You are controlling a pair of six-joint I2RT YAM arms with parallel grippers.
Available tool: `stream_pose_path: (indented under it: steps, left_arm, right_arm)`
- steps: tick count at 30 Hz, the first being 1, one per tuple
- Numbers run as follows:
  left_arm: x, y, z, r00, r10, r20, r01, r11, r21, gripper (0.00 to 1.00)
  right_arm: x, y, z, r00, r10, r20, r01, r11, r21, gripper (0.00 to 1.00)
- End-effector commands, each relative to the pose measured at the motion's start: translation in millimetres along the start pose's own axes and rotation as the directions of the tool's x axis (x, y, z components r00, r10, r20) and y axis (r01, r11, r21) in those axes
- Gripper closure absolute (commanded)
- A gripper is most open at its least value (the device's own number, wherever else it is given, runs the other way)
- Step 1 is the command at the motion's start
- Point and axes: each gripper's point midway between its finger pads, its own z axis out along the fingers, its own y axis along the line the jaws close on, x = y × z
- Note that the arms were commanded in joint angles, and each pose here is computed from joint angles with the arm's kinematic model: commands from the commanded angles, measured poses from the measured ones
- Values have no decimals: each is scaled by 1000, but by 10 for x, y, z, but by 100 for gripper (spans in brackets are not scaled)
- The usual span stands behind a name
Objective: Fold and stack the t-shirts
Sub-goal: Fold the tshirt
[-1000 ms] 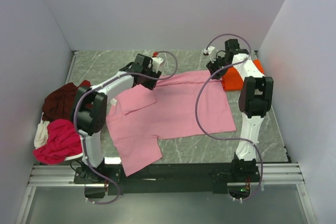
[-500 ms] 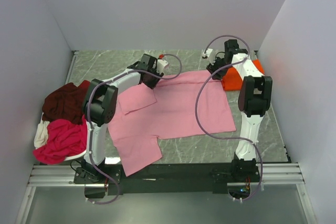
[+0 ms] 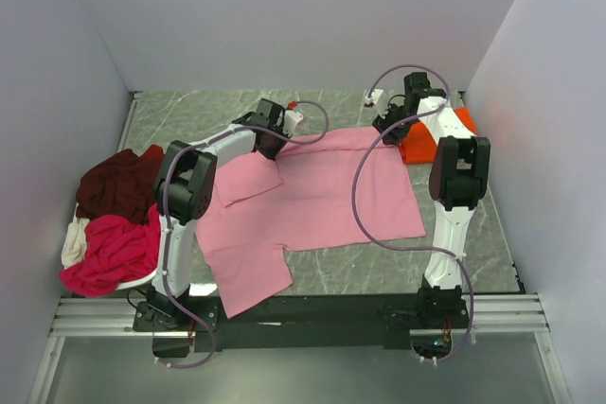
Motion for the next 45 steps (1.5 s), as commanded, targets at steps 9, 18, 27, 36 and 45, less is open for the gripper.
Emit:
stream_pose_path:
  steps: [9, 18, 27, 36, 45]
  left_arm:
    - [-310, 159, -396, 995, 14, 98, -9, 999, -54, 95]
    - [-259, 133, -375, 996, 1, 85, 2, 999, -36, 94]
    - [-272, 117, -341, 997, -4, 79, 6, 1000, -23, 92]
    - [-186, 61, -253, 998, -10, 56, 10, 1000, 3, 91]
    - [-104, 90, -193, 1000, -14, 26, 14, 1000, -9, 91]
  right_arm:
    - [-23, -114, -14, 1000, -19, -14, 19, 999, 32, 48]
    - [70, -158, 64, 998, -29, -64, 31, 999, 30, 48]
    - [167, -89, 163, 993, -48, -106, 50, 999, 10, 50]
    - [89, -181, 30, 994, -60, -88, 66, 995, 76, 100]
    - [197, -317, -106, 992, -39, -124, 58, 986, 156, 100]
